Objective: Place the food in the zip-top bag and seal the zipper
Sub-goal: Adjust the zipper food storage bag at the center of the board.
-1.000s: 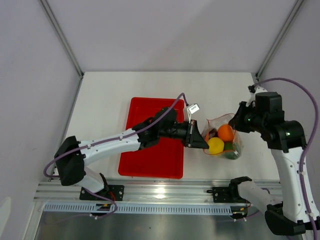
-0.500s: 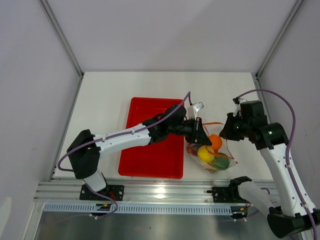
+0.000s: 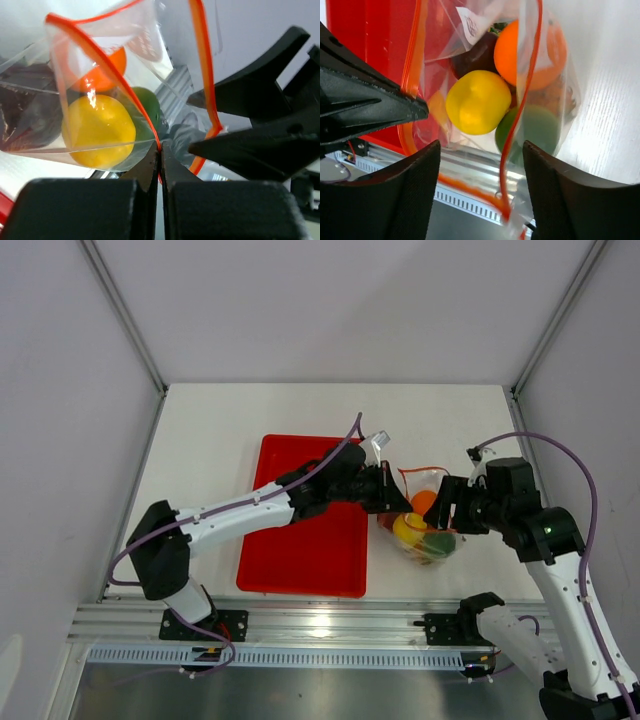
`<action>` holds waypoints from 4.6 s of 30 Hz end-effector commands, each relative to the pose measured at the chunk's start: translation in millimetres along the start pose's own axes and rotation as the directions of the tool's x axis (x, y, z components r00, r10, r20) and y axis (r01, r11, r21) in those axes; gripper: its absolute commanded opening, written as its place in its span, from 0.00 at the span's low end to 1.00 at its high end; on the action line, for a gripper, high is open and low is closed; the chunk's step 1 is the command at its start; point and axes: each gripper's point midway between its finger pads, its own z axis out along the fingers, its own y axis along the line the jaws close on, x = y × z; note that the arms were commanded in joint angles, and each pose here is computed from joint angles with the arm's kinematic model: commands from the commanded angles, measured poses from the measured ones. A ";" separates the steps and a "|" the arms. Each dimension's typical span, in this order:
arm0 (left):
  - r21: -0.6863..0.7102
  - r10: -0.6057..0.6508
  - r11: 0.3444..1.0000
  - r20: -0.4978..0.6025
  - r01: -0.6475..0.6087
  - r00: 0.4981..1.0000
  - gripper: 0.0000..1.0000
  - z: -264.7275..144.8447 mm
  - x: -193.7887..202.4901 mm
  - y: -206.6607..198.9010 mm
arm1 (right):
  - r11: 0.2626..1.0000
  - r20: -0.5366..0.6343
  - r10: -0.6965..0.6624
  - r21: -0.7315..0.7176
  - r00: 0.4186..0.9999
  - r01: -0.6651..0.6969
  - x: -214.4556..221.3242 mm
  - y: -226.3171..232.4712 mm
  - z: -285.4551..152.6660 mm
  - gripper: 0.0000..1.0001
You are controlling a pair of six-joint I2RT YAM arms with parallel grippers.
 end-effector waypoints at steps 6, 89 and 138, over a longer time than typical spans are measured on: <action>-0.013 -0.102 0.994 0.132 0.105 0.986 0.00 -16.6 -38.0 -27.6 | 0.998 0.027 -0.050 0.039 0.998 0.049 -3.7 -5.7 -12.6 0.70; 0.337 0.625 0.656 0.258 -0.675 0.737 0.75 -67.9 -79.2 -89.6 | 0.961 -0.021 -0.208 -0.188 0.978 0.200 -12.9 50.4 -51.7 0.00; 0.616 0.793 -0.129 0.534 -0.777 0.293 1.00 -93.6 52.9 -110.8 | 0.781 -0.106 -0.295 -0.599 0.949 0.176 42.0 110.5 -94.9 0.00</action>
